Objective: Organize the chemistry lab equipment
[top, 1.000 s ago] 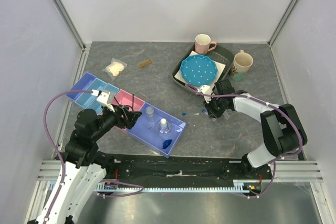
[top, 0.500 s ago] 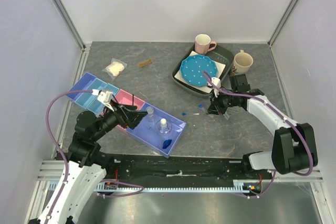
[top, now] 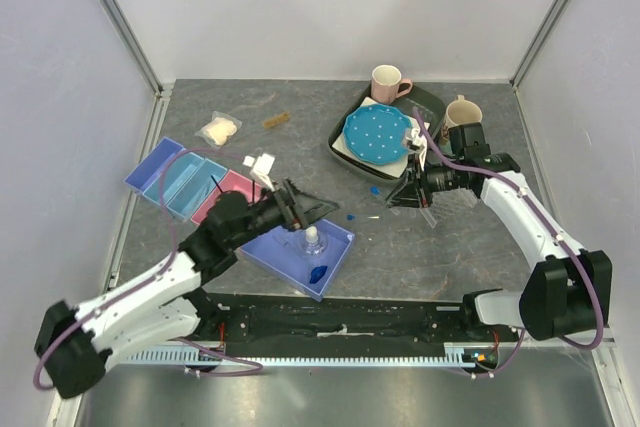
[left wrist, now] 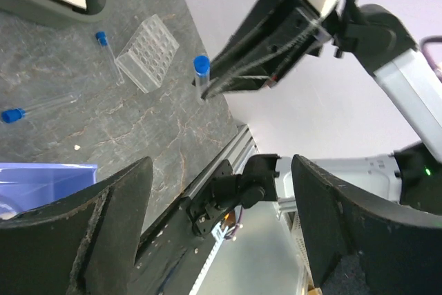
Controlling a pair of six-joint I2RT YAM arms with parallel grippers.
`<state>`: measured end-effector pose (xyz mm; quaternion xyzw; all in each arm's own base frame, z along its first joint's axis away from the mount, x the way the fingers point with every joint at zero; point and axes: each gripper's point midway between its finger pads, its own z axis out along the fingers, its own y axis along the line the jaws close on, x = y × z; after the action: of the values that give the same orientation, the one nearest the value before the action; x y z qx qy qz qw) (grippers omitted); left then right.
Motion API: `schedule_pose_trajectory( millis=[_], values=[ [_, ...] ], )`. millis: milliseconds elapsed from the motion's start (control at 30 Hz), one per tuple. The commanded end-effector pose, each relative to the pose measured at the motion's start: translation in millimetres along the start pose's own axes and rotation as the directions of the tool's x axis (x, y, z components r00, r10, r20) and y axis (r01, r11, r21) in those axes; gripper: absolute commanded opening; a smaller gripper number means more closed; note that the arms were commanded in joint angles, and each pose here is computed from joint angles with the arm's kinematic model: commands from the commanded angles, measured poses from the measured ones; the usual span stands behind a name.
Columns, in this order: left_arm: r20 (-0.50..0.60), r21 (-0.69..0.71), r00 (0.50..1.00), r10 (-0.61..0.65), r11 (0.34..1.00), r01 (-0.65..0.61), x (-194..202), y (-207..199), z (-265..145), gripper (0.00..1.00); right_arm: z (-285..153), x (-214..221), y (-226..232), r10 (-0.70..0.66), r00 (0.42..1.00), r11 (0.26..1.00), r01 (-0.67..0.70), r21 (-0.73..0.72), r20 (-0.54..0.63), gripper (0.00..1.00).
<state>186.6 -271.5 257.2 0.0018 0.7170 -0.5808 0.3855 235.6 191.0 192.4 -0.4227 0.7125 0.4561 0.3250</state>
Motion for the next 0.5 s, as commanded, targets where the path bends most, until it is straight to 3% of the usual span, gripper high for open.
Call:
schedule_pose_trajectory(
  millis=[0,233,367,467],
  values=[
    [0.174,-0.065,0.973,-0.149,0.985,0.162,-27.6,-8.8,42.2,0.88,1.8,1.3,18.8,-0.001,0.999,0.995,0.005,-0.101,0.042,0.13],
    [0.146,-0.173,0.989,-0.018,0.984,0.043,6.4,-6.7,104.8,0.86,1.2,10.5,15.3,0.001,0.998,0.997,0.003,-0.072,0.066,0.14],
    [0.143,-0.211,0.99,-0.005,0.977,0.036,18.9,1.6,120.2,0.73,-0.3,13.1,14.1,0.015,0.997,0.997,-0.009,-0.072,0.076,0.15],
    [0.162,-0.266,0.987,0.022,0.964,0.022,24.1,10.3,125.6,0.72,-1.2,14.0,13.3,0.016,0.996,0.997,-0.01,-0.073,0.082,0.15]
  ],
)
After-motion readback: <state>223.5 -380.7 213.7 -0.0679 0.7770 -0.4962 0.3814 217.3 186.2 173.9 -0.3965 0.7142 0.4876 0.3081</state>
